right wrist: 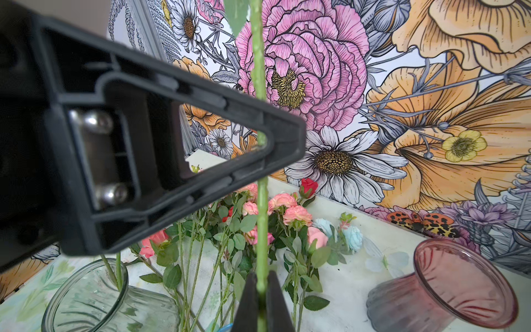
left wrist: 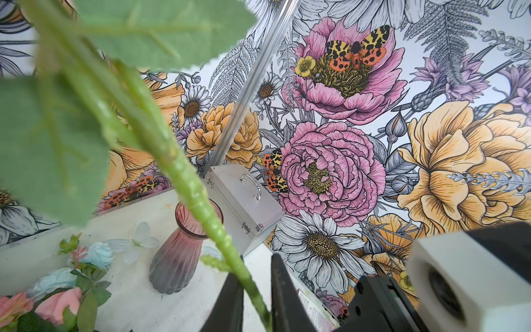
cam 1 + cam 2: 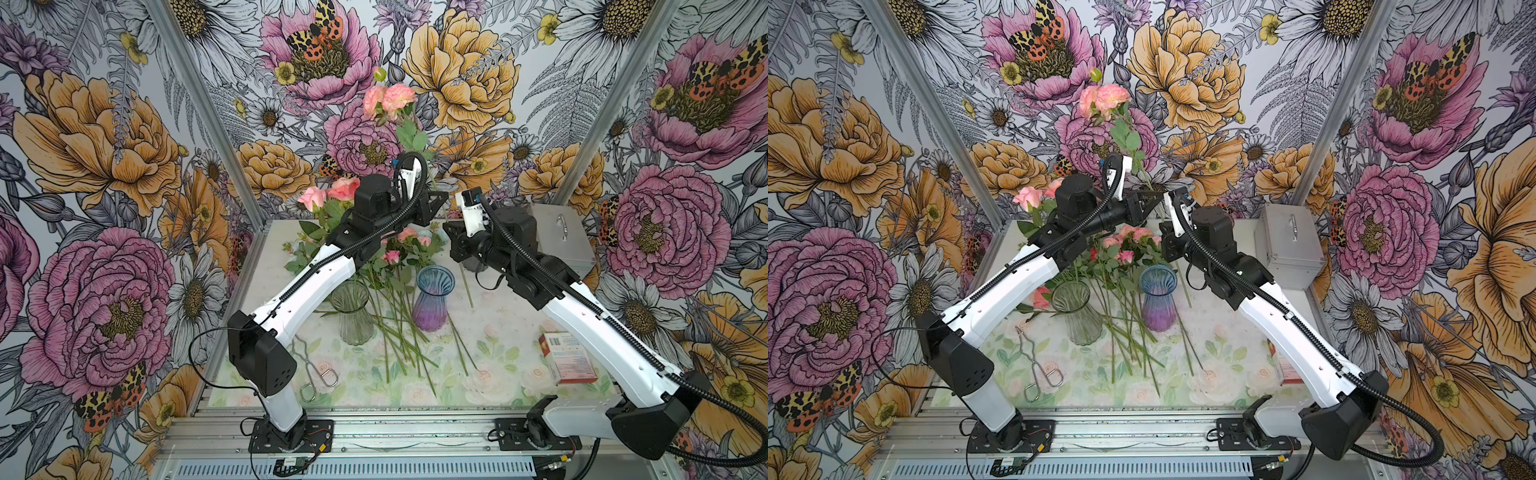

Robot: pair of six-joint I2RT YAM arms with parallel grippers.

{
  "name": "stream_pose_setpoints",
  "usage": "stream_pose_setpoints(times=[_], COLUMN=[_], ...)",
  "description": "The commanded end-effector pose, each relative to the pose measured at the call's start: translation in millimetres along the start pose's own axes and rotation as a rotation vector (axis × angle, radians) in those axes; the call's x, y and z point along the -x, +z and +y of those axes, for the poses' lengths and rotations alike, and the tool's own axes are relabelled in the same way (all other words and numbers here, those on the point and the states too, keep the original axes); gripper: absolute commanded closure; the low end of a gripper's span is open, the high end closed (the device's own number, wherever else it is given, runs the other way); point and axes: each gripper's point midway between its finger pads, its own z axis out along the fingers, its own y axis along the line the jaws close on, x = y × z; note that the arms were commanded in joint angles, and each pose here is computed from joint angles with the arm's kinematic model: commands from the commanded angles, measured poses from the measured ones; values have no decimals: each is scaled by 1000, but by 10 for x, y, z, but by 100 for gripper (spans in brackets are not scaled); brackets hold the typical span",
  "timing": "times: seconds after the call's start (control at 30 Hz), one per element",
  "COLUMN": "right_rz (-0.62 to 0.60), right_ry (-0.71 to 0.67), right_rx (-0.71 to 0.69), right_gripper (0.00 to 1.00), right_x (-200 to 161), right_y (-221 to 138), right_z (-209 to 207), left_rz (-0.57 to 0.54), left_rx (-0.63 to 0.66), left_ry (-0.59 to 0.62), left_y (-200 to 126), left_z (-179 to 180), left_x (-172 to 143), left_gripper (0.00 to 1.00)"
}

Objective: Place the pink flowers into the vase
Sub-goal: Pick up the flower at the center of the board.

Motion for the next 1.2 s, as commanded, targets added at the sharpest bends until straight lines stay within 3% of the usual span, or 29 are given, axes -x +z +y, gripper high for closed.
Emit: stream_pose_setpoints(times=[0.0,0.27,0.33,0.53,0.7,0.87,1.17], right_rz=[-44,-34,-37,-60,-69,-77,-57], right_ry=[4,17,19,14,7,15,23], right_rx=[-16,-44,-47,-64,-78,-91,-95], right_gripper=[99,78,64,35,15,6,1], right_x=[141,99,106,160,152,142,42], right_y=[19,70,50,-67,-169,-248,-219], right_z=[0,-51,-56,-89,-121,-168,-197], left_rz=[6,28,24,15,1,-38,-53], left_rx=[-2,65,94,142,196,191,150], left_ry=[42,77,85,101,161,178,173], left_y=[-2,-37,-71,-182,-301,-451,-532], left_z=[-52,68,129,275,302,226,82], left_x=[4,34,65,147,276,517,608], left_gripper=[94,100,100,100,100,100,100])
